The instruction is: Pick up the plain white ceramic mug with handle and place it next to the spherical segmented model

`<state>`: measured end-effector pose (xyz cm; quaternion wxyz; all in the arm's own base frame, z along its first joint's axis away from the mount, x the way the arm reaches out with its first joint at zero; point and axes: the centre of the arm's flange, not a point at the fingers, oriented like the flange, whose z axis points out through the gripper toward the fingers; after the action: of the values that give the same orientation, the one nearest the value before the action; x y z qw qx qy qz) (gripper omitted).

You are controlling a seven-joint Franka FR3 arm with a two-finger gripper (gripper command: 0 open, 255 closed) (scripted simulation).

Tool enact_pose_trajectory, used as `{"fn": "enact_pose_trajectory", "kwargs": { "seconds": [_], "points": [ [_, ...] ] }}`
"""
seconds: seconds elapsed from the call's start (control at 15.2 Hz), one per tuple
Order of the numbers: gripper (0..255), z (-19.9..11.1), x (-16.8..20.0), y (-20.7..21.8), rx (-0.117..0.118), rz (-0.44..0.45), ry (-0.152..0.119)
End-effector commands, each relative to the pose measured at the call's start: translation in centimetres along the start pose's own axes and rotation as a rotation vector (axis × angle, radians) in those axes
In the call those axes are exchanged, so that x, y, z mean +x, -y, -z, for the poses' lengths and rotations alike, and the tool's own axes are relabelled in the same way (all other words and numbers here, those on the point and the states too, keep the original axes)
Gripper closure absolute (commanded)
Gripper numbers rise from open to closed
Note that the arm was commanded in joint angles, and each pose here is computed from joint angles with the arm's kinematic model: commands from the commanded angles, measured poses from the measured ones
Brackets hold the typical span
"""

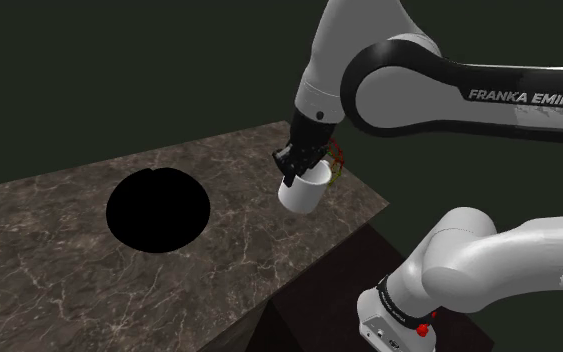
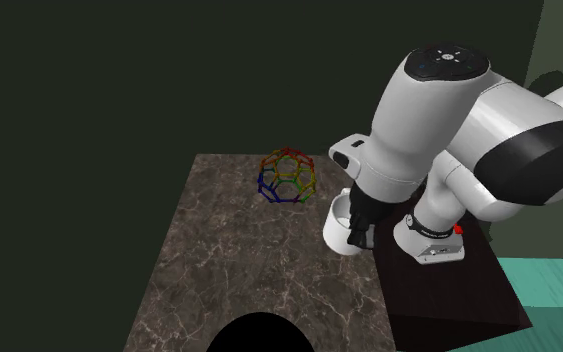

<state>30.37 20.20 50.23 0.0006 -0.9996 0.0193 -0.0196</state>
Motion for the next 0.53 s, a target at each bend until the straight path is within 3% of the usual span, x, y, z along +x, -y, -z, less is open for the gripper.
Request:
{"fn": "enact_pose_trajectory", "kwargs": {
  "seconds": [0.0,0.46],
  "points": [
    [255,-1.2,0.0,0.0,0.000,0.000,-0.001],
    [255,-4.9,-0.1,0.0,0.000,0.000,-0.001]
  ]
}}
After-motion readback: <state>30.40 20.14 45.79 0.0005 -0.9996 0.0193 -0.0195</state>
